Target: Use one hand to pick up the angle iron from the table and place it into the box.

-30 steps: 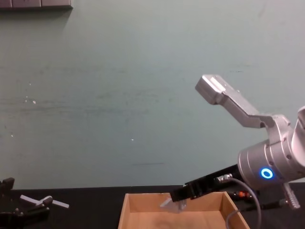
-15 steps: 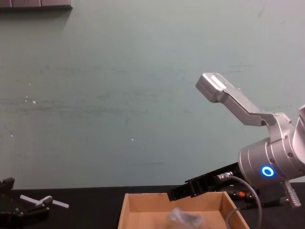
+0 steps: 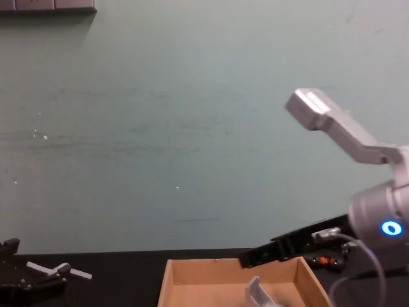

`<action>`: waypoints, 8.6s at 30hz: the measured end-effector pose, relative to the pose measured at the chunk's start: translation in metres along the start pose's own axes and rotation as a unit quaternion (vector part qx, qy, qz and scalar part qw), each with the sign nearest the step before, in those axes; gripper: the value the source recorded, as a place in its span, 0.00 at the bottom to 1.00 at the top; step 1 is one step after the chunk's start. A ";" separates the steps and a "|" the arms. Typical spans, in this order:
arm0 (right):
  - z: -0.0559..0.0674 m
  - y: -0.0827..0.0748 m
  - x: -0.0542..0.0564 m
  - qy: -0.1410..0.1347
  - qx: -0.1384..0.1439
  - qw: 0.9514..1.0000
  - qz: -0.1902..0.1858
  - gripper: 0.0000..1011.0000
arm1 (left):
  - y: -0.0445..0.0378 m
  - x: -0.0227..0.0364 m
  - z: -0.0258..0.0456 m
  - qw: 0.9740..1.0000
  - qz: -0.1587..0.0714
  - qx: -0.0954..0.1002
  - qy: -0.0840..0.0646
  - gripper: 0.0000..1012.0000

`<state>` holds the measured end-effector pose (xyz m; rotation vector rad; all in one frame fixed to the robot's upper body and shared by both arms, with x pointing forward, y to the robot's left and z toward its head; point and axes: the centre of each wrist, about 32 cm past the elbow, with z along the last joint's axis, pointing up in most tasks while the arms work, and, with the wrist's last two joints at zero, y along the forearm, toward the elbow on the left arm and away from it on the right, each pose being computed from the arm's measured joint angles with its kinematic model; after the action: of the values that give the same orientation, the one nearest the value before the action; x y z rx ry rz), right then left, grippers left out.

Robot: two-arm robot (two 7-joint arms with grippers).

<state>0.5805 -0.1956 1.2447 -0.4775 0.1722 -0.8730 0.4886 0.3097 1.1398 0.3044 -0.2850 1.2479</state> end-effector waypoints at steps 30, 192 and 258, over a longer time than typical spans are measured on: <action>-0.054 -0.124 -0.017 0.024 -0.037 0.999 -0.029 0.99 | 0.0000 0.0000 0.0000 1.000 0.000 0.000 0.000 0.99; 0.037 -0.001 -0.020 -0.038 -0.034 0.999 0.007 0.44 | 0.0000 0.0000 0.0000 1.000 0.000 0.000 0.000 0.99; -0.018 -0.112 -0.036 -0.025 -0.099 0.995 0.011 0.99 | 0.0000 0.0000 0.0000 1.000 0.000 0.000 0.000 0.99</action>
<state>0.4736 -0.2354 1.2798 -0.6800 0.2186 -0.8253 0.4886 0.3097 1.1398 0.3044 -0.2851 1.2479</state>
